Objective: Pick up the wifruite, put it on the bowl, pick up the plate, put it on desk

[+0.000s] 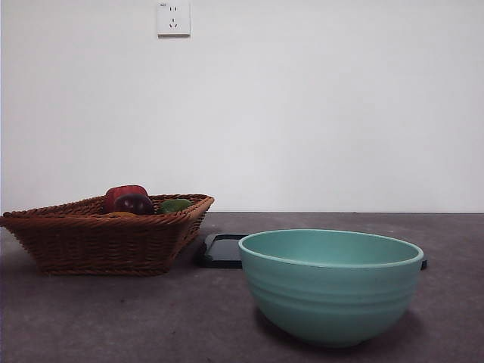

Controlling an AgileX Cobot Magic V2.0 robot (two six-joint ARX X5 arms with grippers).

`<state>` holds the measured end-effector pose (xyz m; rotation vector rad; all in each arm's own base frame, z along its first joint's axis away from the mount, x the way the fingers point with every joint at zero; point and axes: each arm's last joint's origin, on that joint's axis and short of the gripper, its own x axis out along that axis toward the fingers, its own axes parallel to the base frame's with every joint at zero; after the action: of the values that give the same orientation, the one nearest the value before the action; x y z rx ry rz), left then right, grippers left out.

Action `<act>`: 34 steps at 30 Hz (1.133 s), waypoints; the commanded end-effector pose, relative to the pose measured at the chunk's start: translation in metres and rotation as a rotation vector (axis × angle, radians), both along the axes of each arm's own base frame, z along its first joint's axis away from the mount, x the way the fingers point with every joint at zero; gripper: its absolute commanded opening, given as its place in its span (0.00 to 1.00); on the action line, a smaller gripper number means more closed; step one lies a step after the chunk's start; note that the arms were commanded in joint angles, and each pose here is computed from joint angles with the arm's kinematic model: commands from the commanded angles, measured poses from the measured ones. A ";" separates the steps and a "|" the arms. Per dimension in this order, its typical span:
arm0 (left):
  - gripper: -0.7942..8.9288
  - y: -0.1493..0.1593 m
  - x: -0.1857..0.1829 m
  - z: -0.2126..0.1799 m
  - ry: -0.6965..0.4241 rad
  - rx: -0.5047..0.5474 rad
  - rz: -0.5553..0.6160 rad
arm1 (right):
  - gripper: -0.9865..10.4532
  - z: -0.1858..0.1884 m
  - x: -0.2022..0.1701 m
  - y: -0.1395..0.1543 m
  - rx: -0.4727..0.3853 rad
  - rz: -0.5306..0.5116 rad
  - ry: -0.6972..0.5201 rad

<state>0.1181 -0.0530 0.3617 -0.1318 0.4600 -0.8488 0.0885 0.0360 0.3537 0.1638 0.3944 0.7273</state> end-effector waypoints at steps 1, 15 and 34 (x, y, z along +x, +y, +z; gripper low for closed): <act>0.72 0.000 -0.001 0.008 -0.034 -0.007 -0.013 | 0.63 0.005 -0.001 0.000 0.013 0.001 -0.012; 0.72 -0.001 0.013 -0.007 0.125 0.066 0.136 | 0.63 0.005 -0.001 0.000 0.018 -0.001 -0.007; 0.72 -0.032 0.127 -0.034 0.612 0.381 0.324 | 0.63 0.006 -0.001 0.000 0.025 -0.004 -0.001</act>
<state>0.2375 -0.0817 0.3269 -0.1111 1.1248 -0.3828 0.0885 0.0360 0.3537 0.1815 0.4009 0.7242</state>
